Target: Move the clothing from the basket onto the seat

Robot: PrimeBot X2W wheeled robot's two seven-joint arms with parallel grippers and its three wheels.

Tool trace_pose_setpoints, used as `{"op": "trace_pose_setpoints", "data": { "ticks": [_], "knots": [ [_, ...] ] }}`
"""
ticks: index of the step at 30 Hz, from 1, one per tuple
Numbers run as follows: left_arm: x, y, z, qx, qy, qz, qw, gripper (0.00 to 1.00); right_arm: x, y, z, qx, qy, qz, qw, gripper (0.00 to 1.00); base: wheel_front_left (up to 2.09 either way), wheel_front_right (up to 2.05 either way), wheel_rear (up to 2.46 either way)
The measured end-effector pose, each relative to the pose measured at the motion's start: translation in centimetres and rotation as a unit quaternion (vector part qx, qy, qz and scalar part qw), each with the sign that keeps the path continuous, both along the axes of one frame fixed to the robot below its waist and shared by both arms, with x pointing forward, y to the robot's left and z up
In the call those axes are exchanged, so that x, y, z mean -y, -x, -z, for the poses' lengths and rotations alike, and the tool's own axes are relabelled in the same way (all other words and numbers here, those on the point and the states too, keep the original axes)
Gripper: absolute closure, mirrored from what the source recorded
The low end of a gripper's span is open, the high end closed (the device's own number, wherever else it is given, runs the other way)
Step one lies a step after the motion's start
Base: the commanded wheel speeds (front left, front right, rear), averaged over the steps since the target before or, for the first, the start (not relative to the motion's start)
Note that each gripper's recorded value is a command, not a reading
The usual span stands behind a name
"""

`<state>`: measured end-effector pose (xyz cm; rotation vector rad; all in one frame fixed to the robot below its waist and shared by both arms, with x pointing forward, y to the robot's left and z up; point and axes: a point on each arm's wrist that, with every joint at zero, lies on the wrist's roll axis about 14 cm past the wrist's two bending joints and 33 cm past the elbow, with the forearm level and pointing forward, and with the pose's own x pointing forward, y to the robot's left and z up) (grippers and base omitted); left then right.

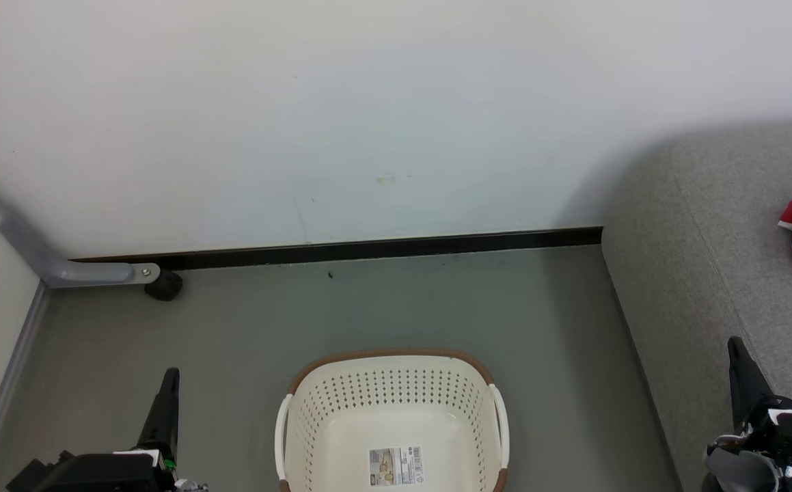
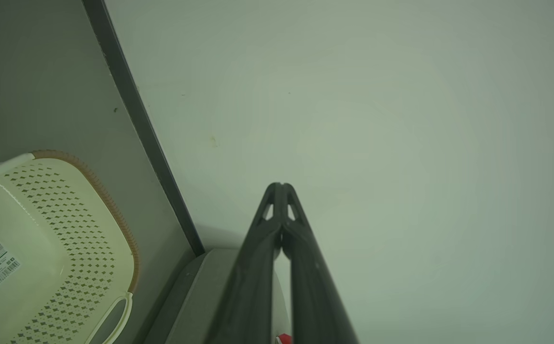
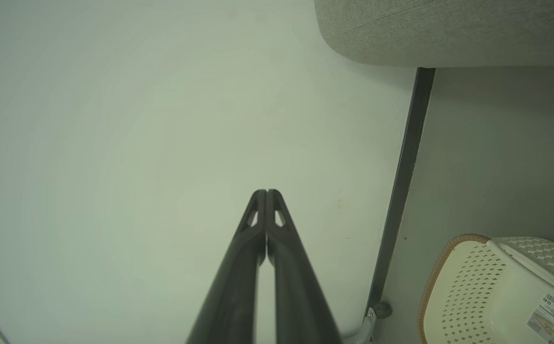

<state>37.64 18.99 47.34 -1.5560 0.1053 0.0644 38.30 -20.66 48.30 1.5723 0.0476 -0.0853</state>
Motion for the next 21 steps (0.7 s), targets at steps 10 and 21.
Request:
{"op": "trace_pose_setpoints", "data": {
  "ticks": [10, 21],
  "knots": [
    [0.01, -0.01, -0.03, 0.001, 0.0, 0.0, 1.0, 1.0, -0.01, 0.01, 0.01, 0.0, 0.0, 0.0, 1.0, 1.0, 0.0, 0.0, 0.0],
    [0.01, -0.02, -0.06, 0.001, 0.0, 0.0, 1.0, 1.0, -0.01, 0.01, 0.01, 0.0, 0.0, 0.0, 1.0, 1.0, 0.0, 0.0, 0.0]
  ]
}}
